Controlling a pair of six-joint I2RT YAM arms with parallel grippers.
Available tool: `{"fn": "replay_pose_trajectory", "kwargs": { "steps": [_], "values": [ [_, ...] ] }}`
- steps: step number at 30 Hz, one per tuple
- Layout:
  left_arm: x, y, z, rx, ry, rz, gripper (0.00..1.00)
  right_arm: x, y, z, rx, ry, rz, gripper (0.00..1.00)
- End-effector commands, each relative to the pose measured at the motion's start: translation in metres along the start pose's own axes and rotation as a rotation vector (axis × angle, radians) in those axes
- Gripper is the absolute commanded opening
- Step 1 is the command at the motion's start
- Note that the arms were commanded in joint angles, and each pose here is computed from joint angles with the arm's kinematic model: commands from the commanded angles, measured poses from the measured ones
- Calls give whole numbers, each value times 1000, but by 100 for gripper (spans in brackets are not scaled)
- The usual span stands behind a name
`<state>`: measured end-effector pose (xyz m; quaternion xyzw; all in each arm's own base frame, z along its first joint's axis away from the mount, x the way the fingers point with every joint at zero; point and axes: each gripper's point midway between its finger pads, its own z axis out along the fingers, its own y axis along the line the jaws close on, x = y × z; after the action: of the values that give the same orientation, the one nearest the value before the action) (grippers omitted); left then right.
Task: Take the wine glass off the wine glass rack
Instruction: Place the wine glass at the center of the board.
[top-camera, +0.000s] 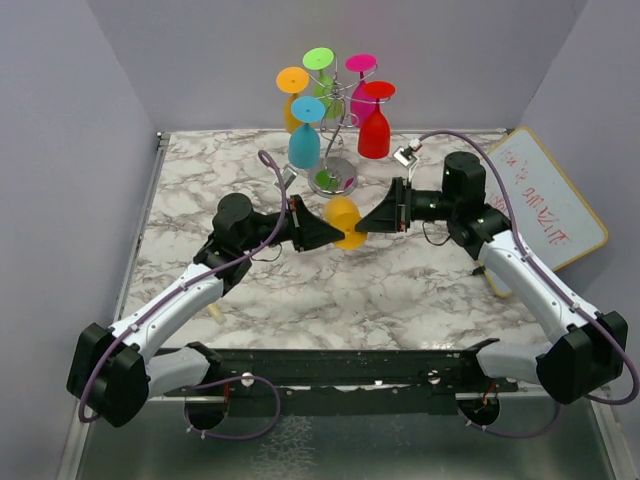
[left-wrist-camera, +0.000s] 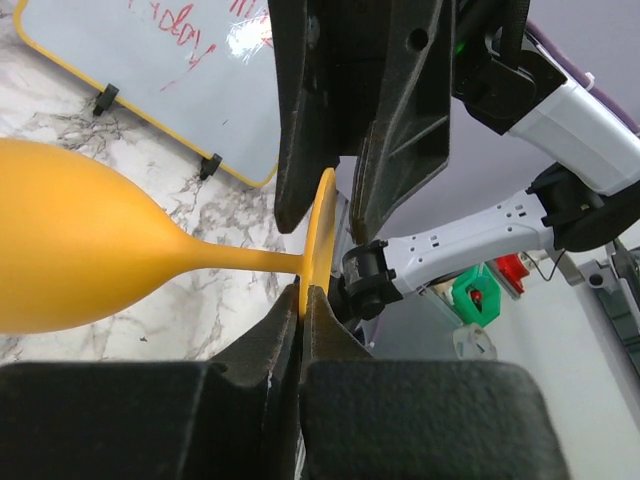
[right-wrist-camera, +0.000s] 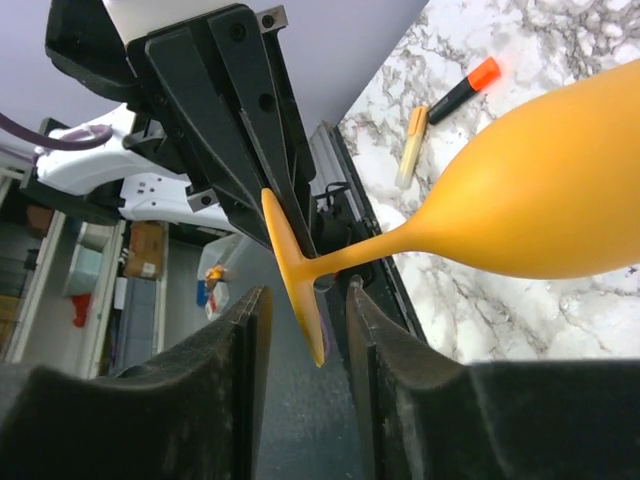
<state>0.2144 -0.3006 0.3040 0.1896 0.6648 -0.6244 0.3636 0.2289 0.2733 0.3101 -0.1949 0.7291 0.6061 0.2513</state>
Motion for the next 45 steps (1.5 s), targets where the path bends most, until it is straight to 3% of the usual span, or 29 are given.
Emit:
{"fn": "replay_pose_trajectory", "kwargs": {
  "steps": [1, 4, 10, 15, 22, 33, 38, 45],
  "values": [
    [8, -3, -7, 18, -14, 103, 0, 7, 1, -7, 46, -36, -64, 52],
    [14, -6, -13, 28, -9, 142, 0, -12, -2, -16, 151, -144, -148, 70],
    [24, -17, -20, 89, 30, 208, 0, -55, 5, -33, 286, -294, -308, 77],
    [27, -38, -32, 147, 26, 284, 0, -70, -11, -42, 400, -383, -292, 77],
    [37, -81, -66, 250, -25, 456, 0, -36, 4, -34, 232, -348, -241, 77],
    [72, -35, -80, 116, -94, 457, 0, -28, 7, -31, 182, -331, -248, 82],
    [77, -39, -80, 163, -62, 540, 0, -26, -8, -28, 203, -333, -257, 83],
    [89, -60, -86, 293, -81, 668, 0, -2, -13, -17, 118, -218, -271, 83]
  ]
}}
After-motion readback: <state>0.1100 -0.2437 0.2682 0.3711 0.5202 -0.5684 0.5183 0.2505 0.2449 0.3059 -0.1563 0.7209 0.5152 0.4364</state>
